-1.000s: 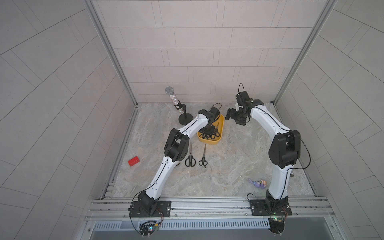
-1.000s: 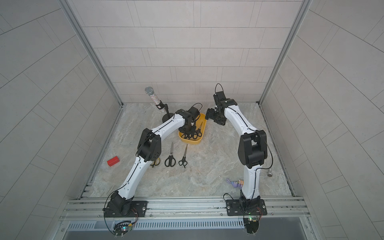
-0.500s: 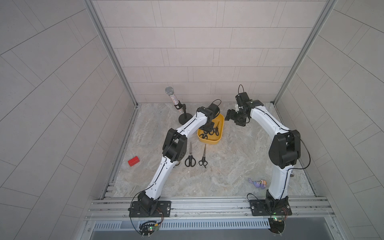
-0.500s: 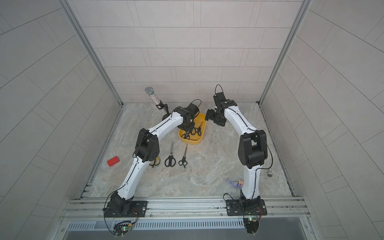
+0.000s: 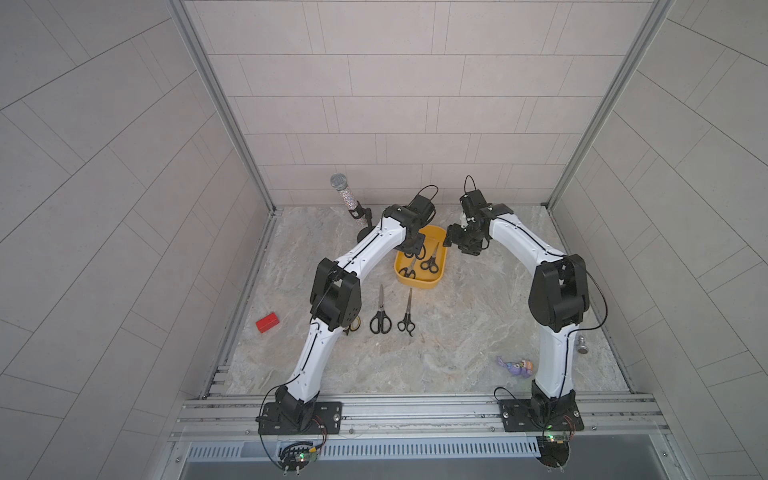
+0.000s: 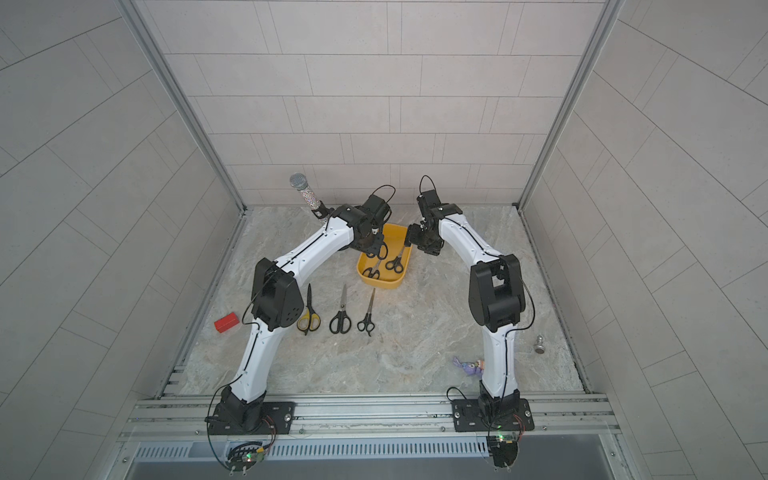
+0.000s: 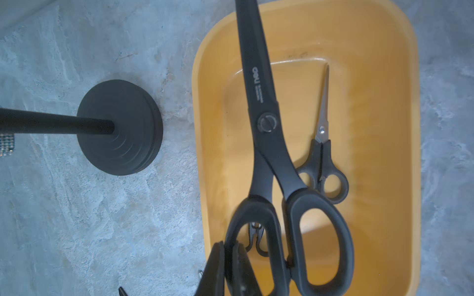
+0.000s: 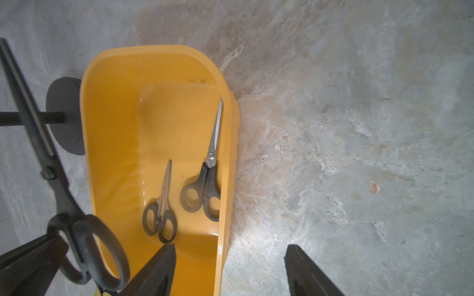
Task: Take the scissors out of the storage box
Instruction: Pick up the scissors from the storage box, then move the storage box to the center of the board.
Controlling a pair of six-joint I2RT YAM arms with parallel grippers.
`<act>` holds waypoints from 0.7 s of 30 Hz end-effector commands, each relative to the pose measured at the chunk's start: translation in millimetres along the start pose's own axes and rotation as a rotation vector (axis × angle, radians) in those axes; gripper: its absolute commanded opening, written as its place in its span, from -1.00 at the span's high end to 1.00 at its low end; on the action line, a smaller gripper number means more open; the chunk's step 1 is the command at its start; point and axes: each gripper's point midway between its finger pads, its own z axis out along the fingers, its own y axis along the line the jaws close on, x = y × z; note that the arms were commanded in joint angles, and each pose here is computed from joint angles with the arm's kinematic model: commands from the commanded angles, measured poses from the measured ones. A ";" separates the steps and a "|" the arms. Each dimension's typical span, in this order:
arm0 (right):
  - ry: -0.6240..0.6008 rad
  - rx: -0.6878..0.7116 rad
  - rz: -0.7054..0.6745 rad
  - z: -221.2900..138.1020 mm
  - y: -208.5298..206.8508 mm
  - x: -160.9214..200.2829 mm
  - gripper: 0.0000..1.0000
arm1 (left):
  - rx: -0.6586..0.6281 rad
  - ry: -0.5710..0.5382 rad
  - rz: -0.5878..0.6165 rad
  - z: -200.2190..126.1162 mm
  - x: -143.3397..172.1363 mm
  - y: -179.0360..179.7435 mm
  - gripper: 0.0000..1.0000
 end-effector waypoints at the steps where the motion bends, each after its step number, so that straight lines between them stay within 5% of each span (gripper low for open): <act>1: -0.008 0.015 -0.004 7.2 2.6 -3.5 -0.28 | 0.006 -0.033 -0.022 -17.1 -2.4 8.7 1.00; 21: 0.037 0.071 -0.032 48.7 4.7 -9.8 0.50 | 0.012 -0.028 -0.025 -29.2 4.5 21.8 1.00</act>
